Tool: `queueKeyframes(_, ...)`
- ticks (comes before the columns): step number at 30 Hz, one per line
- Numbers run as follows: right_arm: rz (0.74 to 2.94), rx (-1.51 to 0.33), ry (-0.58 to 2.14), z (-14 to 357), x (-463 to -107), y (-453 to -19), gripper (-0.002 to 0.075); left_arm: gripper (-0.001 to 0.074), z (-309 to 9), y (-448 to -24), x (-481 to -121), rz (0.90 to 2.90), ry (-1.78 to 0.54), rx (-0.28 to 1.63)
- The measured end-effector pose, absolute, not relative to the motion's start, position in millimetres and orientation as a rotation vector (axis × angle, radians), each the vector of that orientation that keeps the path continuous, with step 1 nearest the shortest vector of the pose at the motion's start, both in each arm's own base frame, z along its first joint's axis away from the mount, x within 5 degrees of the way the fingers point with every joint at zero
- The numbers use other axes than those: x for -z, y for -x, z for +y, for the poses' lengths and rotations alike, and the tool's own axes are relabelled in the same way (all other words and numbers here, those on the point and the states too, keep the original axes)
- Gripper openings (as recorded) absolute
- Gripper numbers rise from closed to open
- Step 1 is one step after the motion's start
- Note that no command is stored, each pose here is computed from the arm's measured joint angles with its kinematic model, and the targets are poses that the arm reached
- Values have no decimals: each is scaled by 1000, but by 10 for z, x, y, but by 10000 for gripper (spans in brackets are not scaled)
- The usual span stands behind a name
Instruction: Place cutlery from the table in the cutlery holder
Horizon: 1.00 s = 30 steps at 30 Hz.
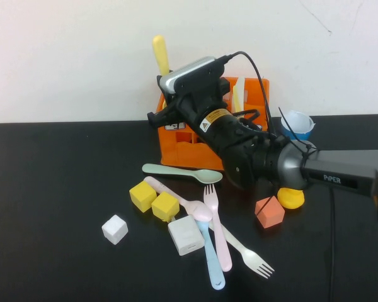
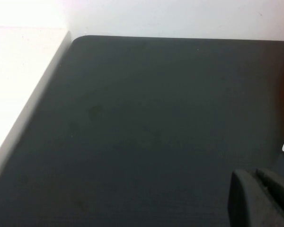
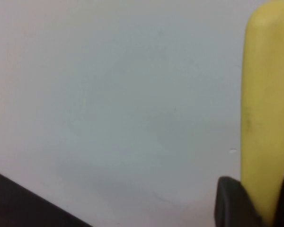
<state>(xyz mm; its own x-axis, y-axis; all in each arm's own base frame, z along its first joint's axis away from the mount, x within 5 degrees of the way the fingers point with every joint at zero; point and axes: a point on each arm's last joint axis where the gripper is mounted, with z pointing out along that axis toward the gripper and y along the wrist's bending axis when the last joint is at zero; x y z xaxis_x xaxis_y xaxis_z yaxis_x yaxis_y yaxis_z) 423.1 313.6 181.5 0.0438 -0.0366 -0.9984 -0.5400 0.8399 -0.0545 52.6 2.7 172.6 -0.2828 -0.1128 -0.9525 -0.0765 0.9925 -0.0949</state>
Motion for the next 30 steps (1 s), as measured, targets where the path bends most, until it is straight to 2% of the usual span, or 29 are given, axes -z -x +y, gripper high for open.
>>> queueKeyframes(5,1499,-402,478,3116,-1823,-4255,231,-1,27,-526,-1726,1860,135,34)
queueKeyframes(9,1507,-402,481,3111,-1848,-4254,246,-1,27,-526,-1726,1860,135,34)
queueKeyframes(16,1490,-427,535,3009,-2350,-4036,247,-1,27,-526,-1726,1859,137,35)
queueKeyframes(21,1433,-454,587,2724,-2917,-3399,192,-1,27,-526,-1726,1859,137,35)
queueKeyframes(25,1398,-430,677,2331,-3175,-2809,128,-1,27,-526,-1726,1859,137,35)
queueKeyframes(30,1402,-365,764,1798,-3397,-2138,100,-1,27,-526,-1726,1859,137,35)
